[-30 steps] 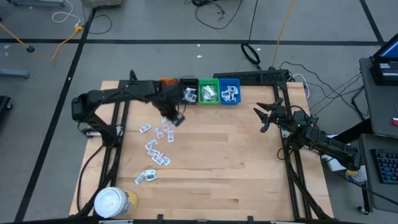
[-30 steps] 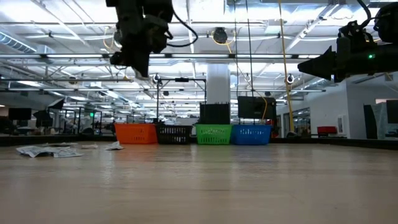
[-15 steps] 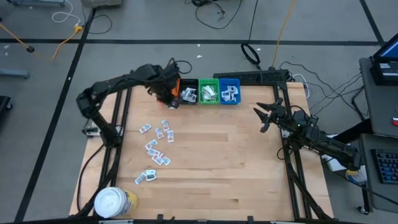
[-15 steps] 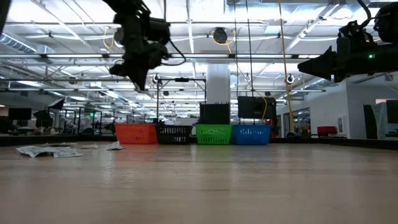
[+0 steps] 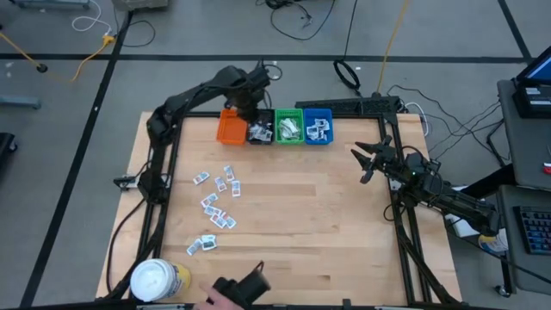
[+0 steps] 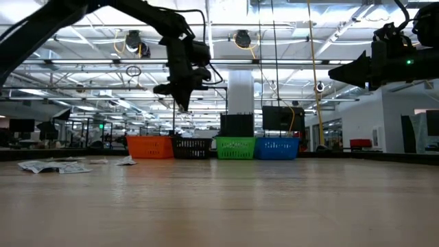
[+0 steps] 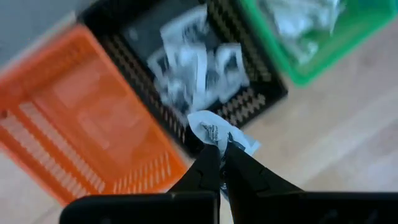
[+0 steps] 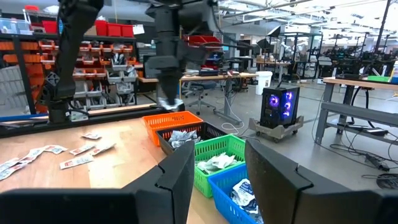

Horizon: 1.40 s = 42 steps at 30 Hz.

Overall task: Pick & Place First Aid Supplies
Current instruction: Put the blue packet into the black bin

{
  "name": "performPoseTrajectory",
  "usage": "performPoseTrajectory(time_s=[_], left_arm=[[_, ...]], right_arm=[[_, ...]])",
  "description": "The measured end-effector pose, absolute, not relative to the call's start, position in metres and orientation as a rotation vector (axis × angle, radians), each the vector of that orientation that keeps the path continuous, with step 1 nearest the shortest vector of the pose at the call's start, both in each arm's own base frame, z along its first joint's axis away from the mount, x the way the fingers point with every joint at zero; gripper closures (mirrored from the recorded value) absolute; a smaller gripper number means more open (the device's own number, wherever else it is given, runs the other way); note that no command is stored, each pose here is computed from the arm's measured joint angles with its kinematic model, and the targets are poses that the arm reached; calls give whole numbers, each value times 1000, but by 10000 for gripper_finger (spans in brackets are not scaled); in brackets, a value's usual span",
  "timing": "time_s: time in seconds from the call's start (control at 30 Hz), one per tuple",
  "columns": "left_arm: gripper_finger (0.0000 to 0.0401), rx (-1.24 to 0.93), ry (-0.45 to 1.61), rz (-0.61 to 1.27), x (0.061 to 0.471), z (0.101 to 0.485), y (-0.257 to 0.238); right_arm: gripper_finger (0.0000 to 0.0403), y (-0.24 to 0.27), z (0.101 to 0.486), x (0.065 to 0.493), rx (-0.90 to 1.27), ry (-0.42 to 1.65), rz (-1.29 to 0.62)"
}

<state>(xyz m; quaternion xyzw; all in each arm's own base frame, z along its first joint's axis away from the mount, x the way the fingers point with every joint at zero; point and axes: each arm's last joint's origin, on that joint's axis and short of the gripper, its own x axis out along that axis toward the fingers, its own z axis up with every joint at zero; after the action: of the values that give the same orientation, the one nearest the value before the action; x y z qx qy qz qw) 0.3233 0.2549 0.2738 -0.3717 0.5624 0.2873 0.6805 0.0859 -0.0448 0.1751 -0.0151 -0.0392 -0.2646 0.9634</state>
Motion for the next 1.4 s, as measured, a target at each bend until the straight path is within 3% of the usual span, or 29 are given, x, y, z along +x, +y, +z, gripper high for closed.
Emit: performPoseTrajectory(time_s=[0.2,0.6,0.77,0.9,1.2,1.4], left_arm=[[396,-809,1246,677,330,271,272],[395,-801,1382,717,343,217,286],[389,-797,1392,739,344,212,287],[349,-806,1364,755,346,212,287],[213,-792,1337,747,347,219,287],[180,-798,1279,744,339,250,277]], right_arm=[[264,-45,175,86,-31,-79,-536],[264,-45,175,86,-30,-79,-536],[264,-45,175,86,-30,-79,-536],[264,-45,175,86,-31,-79,-536],[264,-45,175,86,-31,-79,-536],[264,-45,175,86,-30,-79,-536]])
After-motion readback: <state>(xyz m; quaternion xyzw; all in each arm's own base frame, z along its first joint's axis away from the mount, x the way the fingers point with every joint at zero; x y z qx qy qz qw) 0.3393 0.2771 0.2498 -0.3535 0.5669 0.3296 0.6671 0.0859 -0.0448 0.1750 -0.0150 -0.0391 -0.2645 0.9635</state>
